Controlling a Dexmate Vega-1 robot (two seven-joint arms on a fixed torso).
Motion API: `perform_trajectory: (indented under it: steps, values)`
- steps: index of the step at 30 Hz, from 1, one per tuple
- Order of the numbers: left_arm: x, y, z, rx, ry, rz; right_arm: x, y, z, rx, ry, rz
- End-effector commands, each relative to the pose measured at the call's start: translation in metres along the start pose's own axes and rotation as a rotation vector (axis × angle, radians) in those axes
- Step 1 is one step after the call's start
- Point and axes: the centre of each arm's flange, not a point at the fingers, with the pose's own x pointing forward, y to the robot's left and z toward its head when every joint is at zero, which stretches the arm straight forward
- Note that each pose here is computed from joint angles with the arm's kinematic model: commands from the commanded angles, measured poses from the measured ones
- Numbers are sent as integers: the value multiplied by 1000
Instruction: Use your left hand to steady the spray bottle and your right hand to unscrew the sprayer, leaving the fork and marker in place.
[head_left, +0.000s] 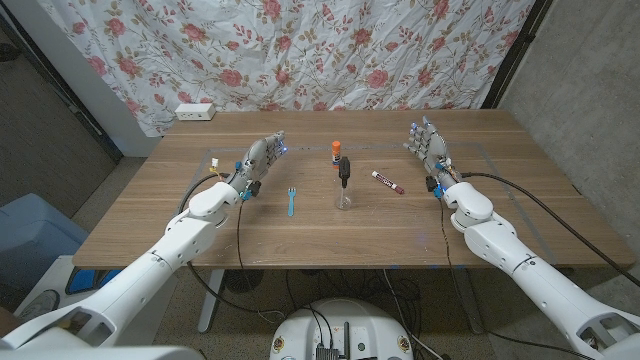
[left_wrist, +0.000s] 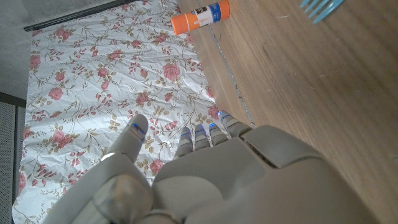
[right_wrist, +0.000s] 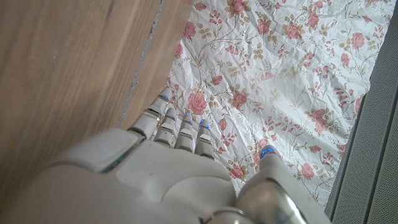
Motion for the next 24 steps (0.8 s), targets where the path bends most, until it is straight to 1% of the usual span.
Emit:
perform_trajectory:
  steps: [1, 8, 14, 18, 24]
  values:
    - [-13, -5, 3, 18, 31, -44, -6, -5, -1, 2, 2, 10]
    - [-16, -10, 4, 35, 45, -94, -8, -11, -1, 0, -4, 10]
    - [-16, -11, 2, 54, 41, -134, -6, -14, -5, 9, -6, 17]
    - [-21, -12, 1, 67, 55, -151, -3, -12, -6, 5, -9, 27]
    - [-32, -11, 2, 86, 72, -157, 1, -11, -8, 6, -10, 27]
